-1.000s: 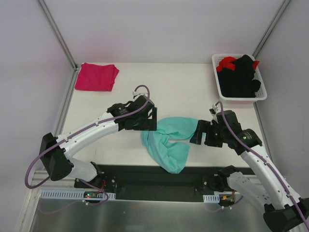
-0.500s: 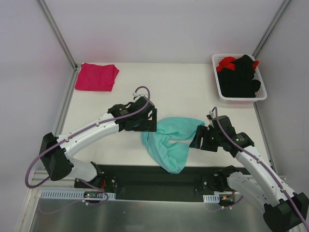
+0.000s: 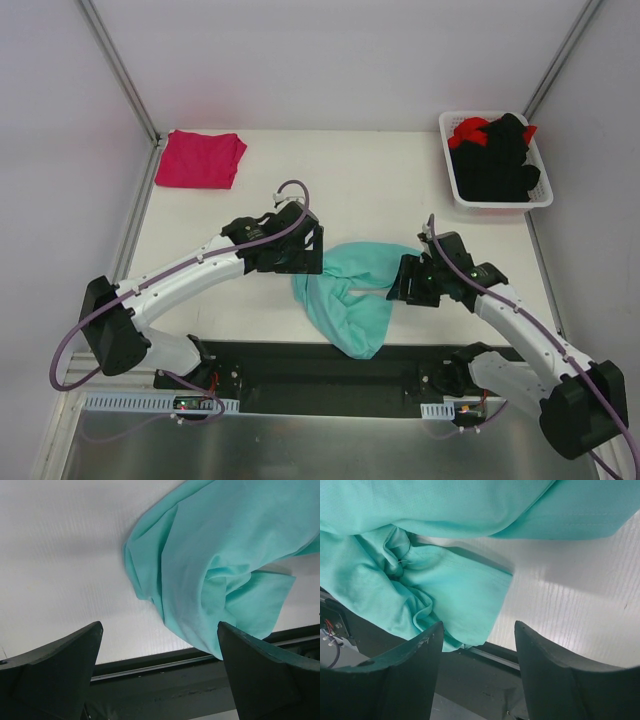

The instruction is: Fold and stack the t-shirts

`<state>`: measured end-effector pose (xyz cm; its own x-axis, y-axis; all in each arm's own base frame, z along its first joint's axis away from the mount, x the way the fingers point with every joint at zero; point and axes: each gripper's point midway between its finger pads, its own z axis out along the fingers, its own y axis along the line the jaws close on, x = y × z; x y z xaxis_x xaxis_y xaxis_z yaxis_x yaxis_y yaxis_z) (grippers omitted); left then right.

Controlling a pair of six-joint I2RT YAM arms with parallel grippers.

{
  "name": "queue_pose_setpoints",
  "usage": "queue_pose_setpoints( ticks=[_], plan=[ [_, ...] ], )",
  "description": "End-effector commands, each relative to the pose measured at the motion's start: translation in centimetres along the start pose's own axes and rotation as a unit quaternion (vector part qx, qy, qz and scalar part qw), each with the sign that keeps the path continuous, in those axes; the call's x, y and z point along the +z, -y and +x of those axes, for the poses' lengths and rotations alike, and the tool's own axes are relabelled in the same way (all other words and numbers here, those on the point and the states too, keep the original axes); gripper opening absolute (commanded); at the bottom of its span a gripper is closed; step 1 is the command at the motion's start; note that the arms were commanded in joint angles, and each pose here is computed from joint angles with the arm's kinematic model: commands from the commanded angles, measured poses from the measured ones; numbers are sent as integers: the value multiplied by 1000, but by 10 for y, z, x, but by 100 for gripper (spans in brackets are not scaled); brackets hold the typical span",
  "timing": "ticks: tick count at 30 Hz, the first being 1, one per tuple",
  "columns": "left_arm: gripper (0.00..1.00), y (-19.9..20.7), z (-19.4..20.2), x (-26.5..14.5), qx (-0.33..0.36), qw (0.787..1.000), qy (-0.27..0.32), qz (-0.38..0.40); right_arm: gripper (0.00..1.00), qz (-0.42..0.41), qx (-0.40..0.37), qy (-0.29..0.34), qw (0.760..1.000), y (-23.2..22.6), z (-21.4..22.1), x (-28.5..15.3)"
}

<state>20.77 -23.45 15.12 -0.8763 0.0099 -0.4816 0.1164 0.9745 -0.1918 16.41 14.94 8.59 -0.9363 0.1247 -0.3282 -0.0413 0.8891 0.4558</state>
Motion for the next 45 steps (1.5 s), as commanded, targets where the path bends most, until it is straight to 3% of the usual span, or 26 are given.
queue_pose_setpoints(
  ticks=[1,45],
  plan=[
    [99,-1,-2,-8,-7,1000,17,2,61,-11,-6,-2,1000,-3,-2,10],
    [99,-9,-2,-16,-2,1000,21,-8,46,-2,-10,-54,998,2,-12,67]
  ],
)
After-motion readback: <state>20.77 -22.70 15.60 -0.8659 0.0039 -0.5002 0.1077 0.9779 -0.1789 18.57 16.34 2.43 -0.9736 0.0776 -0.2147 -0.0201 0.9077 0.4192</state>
